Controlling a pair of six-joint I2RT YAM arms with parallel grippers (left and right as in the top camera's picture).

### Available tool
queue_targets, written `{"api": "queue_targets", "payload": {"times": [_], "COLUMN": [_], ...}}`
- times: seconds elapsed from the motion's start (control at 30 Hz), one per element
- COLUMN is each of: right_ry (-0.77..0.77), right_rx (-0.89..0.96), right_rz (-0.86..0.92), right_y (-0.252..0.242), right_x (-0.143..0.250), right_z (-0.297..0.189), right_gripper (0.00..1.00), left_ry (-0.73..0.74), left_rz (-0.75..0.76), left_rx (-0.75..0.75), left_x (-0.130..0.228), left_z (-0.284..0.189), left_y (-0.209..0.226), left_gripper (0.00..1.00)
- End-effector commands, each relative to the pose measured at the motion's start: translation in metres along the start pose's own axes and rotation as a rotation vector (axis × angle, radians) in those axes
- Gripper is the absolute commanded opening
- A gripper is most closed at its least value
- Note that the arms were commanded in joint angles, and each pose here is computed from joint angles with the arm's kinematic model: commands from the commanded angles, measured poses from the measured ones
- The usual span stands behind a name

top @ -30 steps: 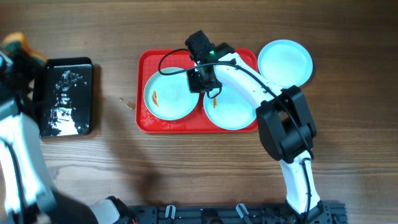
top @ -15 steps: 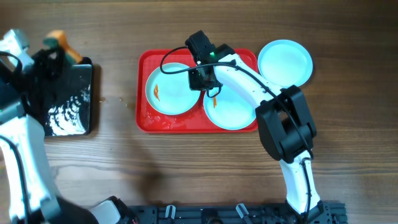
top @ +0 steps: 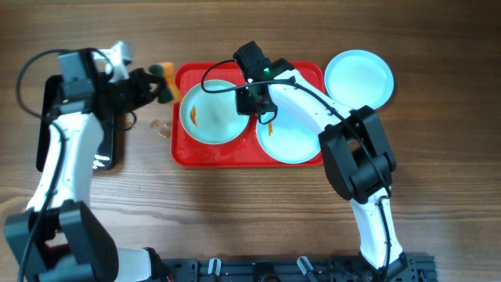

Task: Clean dirty plates on tray and stack at the side
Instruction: 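Carry the sponge with the left gripper onto the held plate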

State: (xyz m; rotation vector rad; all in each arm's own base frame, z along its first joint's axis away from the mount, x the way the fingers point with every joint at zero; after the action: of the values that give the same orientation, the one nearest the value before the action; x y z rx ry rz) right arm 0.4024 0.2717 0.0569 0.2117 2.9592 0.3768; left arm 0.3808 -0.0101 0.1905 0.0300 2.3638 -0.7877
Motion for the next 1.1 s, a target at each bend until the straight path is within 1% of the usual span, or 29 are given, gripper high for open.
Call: {"api": "queue_targets", "payload": {"times": [0.0, 0.13, 0.2, 0.3, 0.37, 0.4, 0.57, 0.67, 0.8, 0.9, 0.93, 0.97, 1.0, 1.07], "right_ry": [0.073, 0.085, 0.085, 0.086, 0.088, 0.088, 0.087, 0.089, 0.092, 0.094, 0.094, 0.094, 0.094, 0.095], "right_rx": [0.031, 0.015, 0.015, 0.016, 0.018, 0.018, 0.018, 0.019, 0.022, 0.024, 0.024, 0.024, 0.024, 0.025], "right_rz": [0.033, 0.035, 0.035, 0.035, 0.036, 0.035, 0.035, 0.036, 0.036, 0.036, 0.036, 0.036, 0.036, 0.036], "right_y": [-0.011, -0.010, -0.010, -0.010, -0.010, -0.010, -0.010, -0.011, -0.011, -0.011, -0.011, -0.011, -0.011, -0.012], "right_x": [0.012, 0.013, 0.013, 0.013, 0.013, 0.013, 0.013, 0.013, 0.014, 0.014, 0.014, 0.014, 0.014, 0.015], "right_z": [0.024, 0.024, 0.024, 0.024, 0.024, 0.024, 0.024, 0.024, 0.024, 0.024, 0.024, 0.024, 0.024, 0.024], "right_gripper": [0.04, 0.04, 0.04, 0.04, 0.04, 0.04, 0.04, 0.04, 0.04, 0.04, 0.04, 0.04, 0.04, 0.04], "left_ry": [0.100, 0.210, 0.252, 0.276, 0.285, 0.292, 0.334, 0.362, 0.390, 0.405, 0.395, 0.381, 0.369, 0.353], "left_rz": [0.016, -0.001, 0.018, 0.047, 0.006, -0.017, -0.010, 0.014, 0.040, 0.076, 0.101, 0.120, 0.139, 0.172], "left_rx": [-0.003, 0.028, 0.059, 0.071, 0.001, -0.059, -0.101, -0.189, -0.370, -0.598, -0.697, -0.766, -0.825, -0.891], "left_x": [0.020, 0.045, 0.056, 0.064, 0.068, 0.071, 0.084, 0.095, 0.106, 0.109, 0.105, 0.102, 0.098, 0.092], "left_z": [0.034, 0.072, 0.090, 0.106, 0.115, 0.118, 0.130, 0.141, 0.146, 0.134, 0.126, 0.121, 0.116, 0.109], "left_y": [0.000, 0.001, -0.008, -0.018, -0.017, -0.013, -0.014, -0.005, 0.022, 0.049, 0.059, 0.065, 0.070, 0.073], "left_gripper": [0.04, 0.04, 0.04, 0.04, 0.04, 0.04, 0.04, 0.04, 0.04, 0.04, 0.04, 0.04, 0.04, 0.04]}}
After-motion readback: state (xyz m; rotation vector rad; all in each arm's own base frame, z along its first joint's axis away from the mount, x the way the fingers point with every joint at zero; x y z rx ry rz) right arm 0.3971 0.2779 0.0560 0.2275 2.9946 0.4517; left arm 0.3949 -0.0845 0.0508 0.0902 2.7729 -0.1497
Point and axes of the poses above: each gripper's point midway between its finger pads, its own z axis out along the fingers, its own y axis along the line the jaws close on, x = y × z, the point moved 5 cm from there along -z, back along the fingers, and after that the axes turned 14 degrees about z, right-handed, at the moved point
